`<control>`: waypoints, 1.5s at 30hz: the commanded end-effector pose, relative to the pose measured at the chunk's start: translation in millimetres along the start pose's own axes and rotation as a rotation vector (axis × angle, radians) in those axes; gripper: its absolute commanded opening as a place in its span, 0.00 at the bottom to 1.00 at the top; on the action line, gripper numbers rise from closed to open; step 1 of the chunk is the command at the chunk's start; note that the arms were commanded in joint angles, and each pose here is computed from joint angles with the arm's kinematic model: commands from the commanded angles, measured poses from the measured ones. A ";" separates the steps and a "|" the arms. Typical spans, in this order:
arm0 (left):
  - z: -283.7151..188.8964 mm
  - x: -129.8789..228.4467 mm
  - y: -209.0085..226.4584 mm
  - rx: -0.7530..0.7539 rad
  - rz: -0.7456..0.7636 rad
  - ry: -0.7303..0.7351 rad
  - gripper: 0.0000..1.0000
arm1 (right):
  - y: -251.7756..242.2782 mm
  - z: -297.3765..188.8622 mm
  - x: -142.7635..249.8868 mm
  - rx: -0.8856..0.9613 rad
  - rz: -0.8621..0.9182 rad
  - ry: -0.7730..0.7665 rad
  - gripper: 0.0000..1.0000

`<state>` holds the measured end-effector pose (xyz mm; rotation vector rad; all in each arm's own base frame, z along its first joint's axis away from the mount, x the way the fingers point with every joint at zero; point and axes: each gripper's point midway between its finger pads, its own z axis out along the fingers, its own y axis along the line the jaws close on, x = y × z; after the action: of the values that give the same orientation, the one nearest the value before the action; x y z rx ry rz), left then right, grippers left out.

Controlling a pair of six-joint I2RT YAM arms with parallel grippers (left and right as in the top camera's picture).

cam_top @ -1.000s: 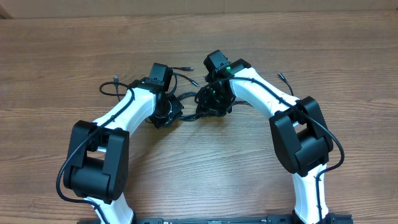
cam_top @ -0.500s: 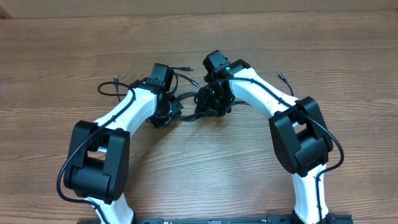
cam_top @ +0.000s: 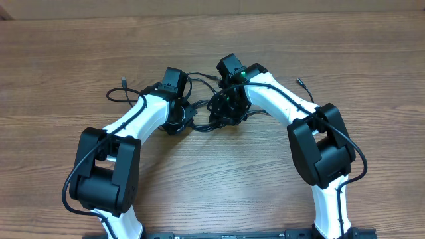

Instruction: Untangle cables

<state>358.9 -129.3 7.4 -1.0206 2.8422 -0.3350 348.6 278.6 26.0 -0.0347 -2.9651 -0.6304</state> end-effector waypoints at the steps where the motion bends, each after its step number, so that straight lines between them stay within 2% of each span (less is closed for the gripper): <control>1: 9.4 3.3 7.3 -0.032 -0.002 0.002 0.10 | 8.0 -11.6 3.7 -0.019 -0.010 -0.012 0.39; 13: 9.5 4.4 6.7 -0.029 -0.002 0.009 0.06 | 10.8 19.9 25.3 -0.006 0.267 0.013 0.38; 17: 9.5 5.1 6.4 -0.027 -0.001 0.012 0.04 | 15.5 28.8 22.8 -0.011 0.336 -0.025 0.26; 22: 8.6 9.0 2.3 0.000 0.045 0.045 0.04 | 6.0 29.2 15.7 0.043 0.349 -0.084 0.24; 26: 1.7 6.1 -7.3 0.058 0.091 0.076 0.04 | 1.2 28.7 16.7 0.063 0.339 -0.083 0.04; 36: -25.7 -0.6 -37.0 0.272 0.120 0.199 0.04 | -13.4 26.8 13.2 0.134 0.347 -0.126 0.04; 45: -38.0 -14.0 -28.8 0.347 0.031 0.271 0.04 | -24.3 24.9 13.8 0.189 0.350 -0.144 0.04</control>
<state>373.1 -134.7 39.0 -0.9425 2.8936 -0.8708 327.5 283.8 2.7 -0.5673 -2.9659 -0.4242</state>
